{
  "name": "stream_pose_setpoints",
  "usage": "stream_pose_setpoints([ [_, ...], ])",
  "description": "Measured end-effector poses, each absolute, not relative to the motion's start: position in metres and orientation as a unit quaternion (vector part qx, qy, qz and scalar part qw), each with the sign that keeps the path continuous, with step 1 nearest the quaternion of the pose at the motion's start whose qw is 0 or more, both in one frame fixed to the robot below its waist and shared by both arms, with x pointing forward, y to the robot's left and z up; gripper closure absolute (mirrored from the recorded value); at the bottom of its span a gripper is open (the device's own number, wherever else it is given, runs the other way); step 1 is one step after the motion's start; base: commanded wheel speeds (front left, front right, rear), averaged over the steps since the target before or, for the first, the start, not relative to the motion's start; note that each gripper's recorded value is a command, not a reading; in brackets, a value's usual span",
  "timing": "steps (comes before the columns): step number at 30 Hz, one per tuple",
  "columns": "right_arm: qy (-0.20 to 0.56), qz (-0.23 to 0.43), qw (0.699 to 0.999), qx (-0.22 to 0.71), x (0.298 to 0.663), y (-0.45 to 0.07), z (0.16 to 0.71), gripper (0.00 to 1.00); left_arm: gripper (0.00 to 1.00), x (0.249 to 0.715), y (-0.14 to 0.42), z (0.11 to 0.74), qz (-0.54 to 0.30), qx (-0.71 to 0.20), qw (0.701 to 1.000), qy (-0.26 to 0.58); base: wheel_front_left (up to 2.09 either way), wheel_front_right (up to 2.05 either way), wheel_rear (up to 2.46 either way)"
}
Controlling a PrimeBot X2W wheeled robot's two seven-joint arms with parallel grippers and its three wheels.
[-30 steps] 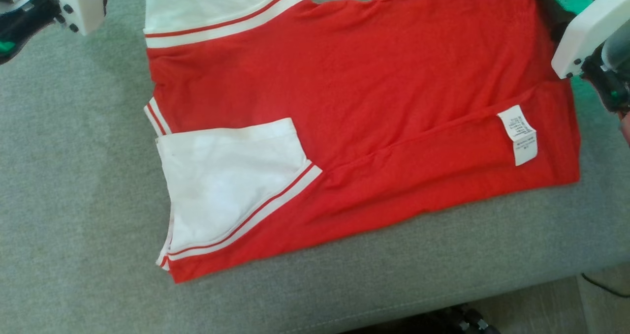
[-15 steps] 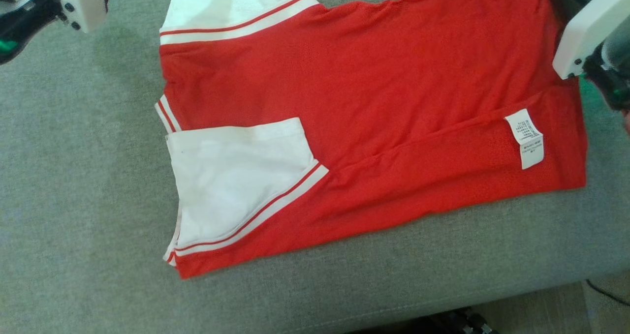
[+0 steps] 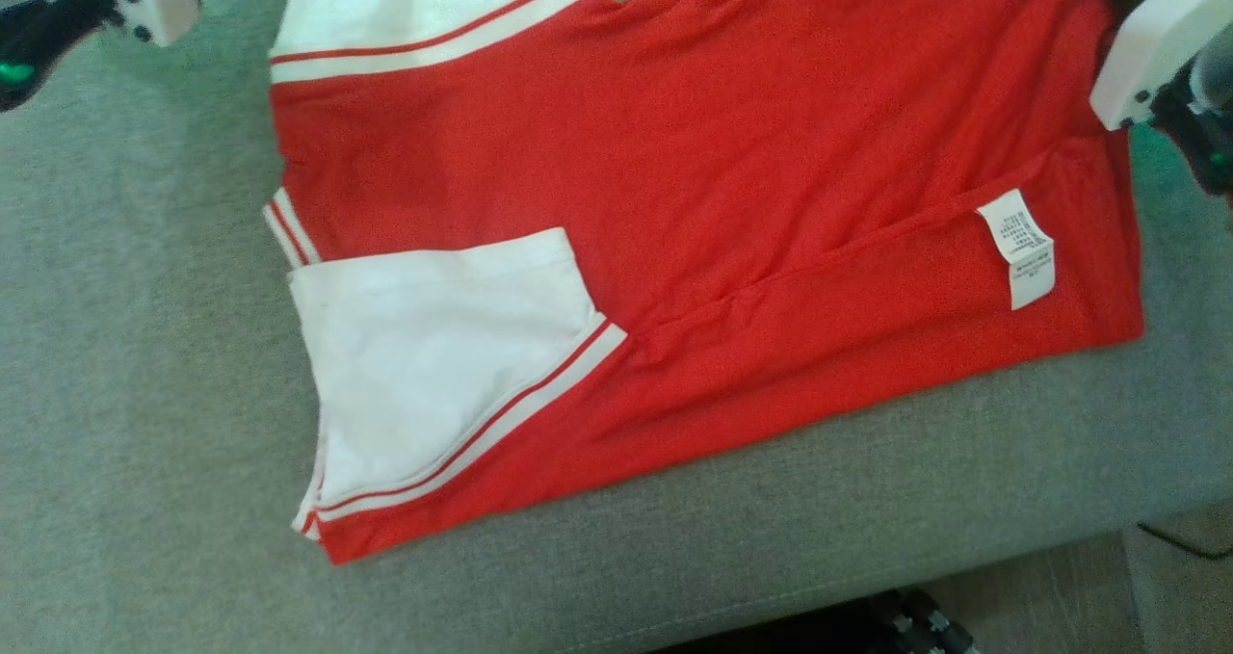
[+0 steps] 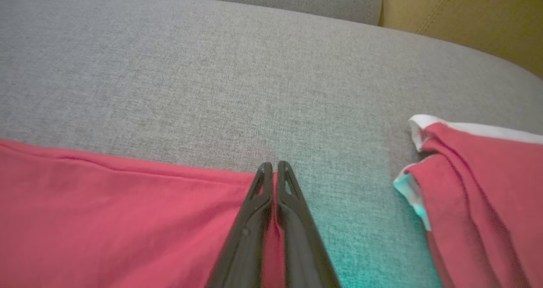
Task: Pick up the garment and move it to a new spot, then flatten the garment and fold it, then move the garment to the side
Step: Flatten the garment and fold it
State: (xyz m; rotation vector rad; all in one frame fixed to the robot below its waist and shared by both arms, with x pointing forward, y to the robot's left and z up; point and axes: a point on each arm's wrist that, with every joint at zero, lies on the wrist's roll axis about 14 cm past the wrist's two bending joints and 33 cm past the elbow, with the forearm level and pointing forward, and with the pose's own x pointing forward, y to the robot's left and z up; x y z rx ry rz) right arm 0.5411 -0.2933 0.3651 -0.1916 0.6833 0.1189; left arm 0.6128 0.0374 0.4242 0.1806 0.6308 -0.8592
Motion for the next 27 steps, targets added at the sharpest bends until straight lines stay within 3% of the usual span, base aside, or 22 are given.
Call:
stream_pose_setpoints([
  [7,0.338,0.055,0.935,-0.097,0.541,-0.299,0.36,1.0,0.0,0.61,0.021,0.384,-0.412,0.079,0.83,0.368,0.0,0.0,0.0],
  [17,0.34,0.049,0.934,-0.101,0.536,-0.308,0.357,1.0,0.02,0.622,0.017,0.355,-0.4,0.092,0.812,0.415,0.0,0.0,0.0],
  [19,0.34,0.047,0.934,-0.101,0.536,-0.309,0.356,1.0,1.0,0.621,0.013,0.354,-0.403,0.087,0.807,0.423,0.0,0.0,0.0],
  [23,0.336,0.045,0.936,-0.095,0.536,-0.309,0.356,1.0,1.0,0.613,0.009,0.358,-0.413,0.071,0.796,0.437,0.0,0.0,0.0],
  [27,0.319,0.046,0.943,-0.08,0.542,-0.304,0.362,1.0,1.0,0.615,0.006,0.375,-0.427,0.078,0.813,0.387,0.0,0.0,0.0],
])
